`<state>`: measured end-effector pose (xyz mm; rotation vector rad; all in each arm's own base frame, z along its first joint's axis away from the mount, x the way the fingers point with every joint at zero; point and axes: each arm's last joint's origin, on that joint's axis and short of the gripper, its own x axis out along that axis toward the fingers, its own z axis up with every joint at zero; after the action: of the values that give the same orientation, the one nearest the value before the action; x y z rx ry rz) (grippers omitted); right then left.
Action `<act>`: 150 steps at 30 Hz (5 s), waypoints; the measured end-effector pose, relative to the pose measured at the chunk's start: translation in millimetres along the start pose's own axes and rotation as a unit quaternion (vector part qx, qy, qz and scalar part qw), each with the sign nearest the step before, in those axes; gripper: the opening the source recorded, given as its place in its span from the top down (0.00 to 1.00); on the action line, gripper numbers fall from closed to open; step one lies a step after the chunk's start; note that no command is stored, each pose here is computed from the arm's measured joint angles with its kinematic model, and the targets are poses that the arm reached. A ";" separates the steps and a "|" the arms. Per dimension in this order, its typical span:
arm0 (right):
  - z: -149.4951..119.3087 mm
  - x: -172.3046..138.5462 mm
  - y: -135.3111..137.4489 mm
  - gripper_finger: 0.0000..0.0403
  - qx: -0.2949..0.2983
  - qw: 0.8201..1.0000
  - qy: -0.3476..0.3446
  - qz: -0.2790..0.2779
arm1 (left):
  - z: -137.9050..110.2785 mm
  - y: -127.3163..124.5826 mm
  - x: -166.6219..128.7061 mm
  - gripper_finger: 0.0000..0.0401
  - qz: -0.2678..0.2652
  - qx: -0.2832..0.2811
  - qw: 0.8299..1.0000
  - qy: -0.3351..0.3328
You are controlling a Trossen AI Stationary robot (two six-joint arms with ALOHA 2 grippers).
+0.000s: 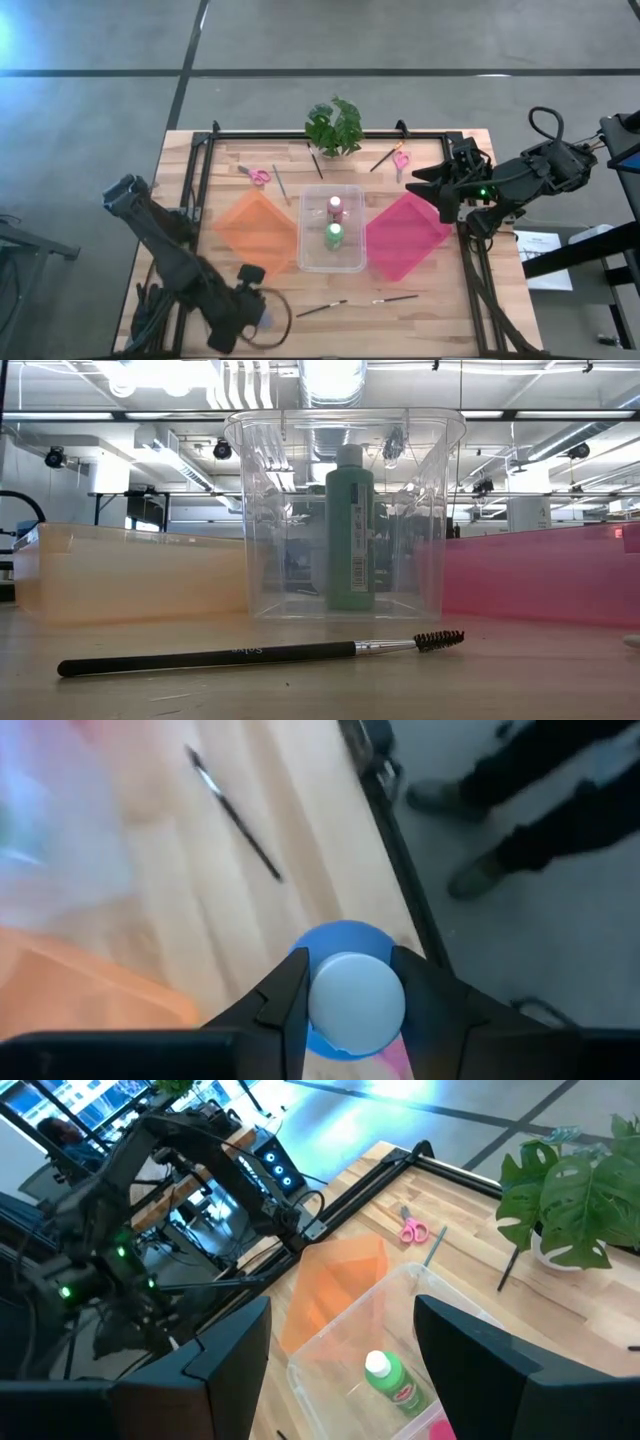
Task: Pick & Place Paint Supplies
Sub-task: Put the blue paint bottle into the transparent bin
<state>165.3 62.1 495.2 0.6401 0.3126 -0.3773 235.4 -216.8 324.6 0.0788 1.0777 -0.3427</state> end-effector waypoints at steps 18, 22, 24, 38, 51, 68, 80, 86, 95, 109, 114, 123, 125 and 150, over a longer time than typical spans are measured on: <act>-0.1 -0.2 0.0 0.40 -0.002 1.000 0.002 0.001 | 76.8 98.6 -80.7 0.70 0.071 -0.080 0.993 -0.043; -0.1 -0.6 -0.5 0.40 -0.006 1.000 0.003 0.001 | 93.2 110.4 -82.1 0.70 0.077 -0.092 0.992 -0.033; -0.2 -0.7 -0.8 0.40 -0.010 1.000 0.004 0.000 | 100.4 115.5 -82.5 0.70 0.081 -0.098 0.991 -0.036; -1.6 -3.1 -5.2 0.40 -0.036 0.999 0.016 -0.008 | 121.7 134.3 -57.9 0.70 0.088 -0.173 0.979 -0.063; 2.1 -11.0 -10.1 0.40 -0.060 0.998 0.013 0.002 | 132.6 147.5 -37.8 0.70 0.108 -0.219 0.967 -0.079; 3.6 -16.1 -12.8 0.40 -0.075 0.997 0.024 0.019 | 135.4 161.0 -16.1 0.70 0.130 -0.251 0.957 -0.064; 3.6 -16.0 -12.7 0.40 -0.076 0.997 0.024 0.019 | 136.9 163.6 8.3 0.70 0.128 -0.253 0.958 -0.035; 3.6 -16.0 -12.7 0.40 -0.076 0.997 0.024 0.019 | 135.5 164.5 15.2 0.70 0.131 -0.253 0.958 -0.024; 3.5 -16.0 -12.7 0.40 -0.078 0.996 0.024 0.019 | 135.5 165.5 23.6 0.70 0.136 -0.253 0.958 -0.016; 3.3 -15.8 -12.9 0.40 -0.079 0.996 0.024 0.018 | 126.2 153.1 60.5 0.70 0.153 -0.266 0.952 0.005; 3.2 -15.7 -12.9 0.40 -0.079 0.996 0.025 0.017 | 126.7 147.2 67.4 0.70 0.159 -0.274 0.948 -0.008; 2.4 -15.7 -14.0 0.40 -0.085 0.996 0.028 0.012 | 118.8 148.8 85.3 0.70 0.164 -0.289 0.943 0.004; 2.2 -15.7 -14.4 0.40 -0.085 0.996 0.030 0.011 | 118.3 148.9 86.1 0.70 0.164 -0.289 0.943 0.006; 2.4 -15.9 -14.6 0.40 -0.094 0.995 0.028 0.010 | 113.9 153.1 101.5 0.70 0.164 -0.299 0.940 -0.001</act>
<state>145.3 53.8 495.8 0.4704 0.3894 -0.3061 423.2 -122.2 274.5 -0.2827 1.1054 0.2930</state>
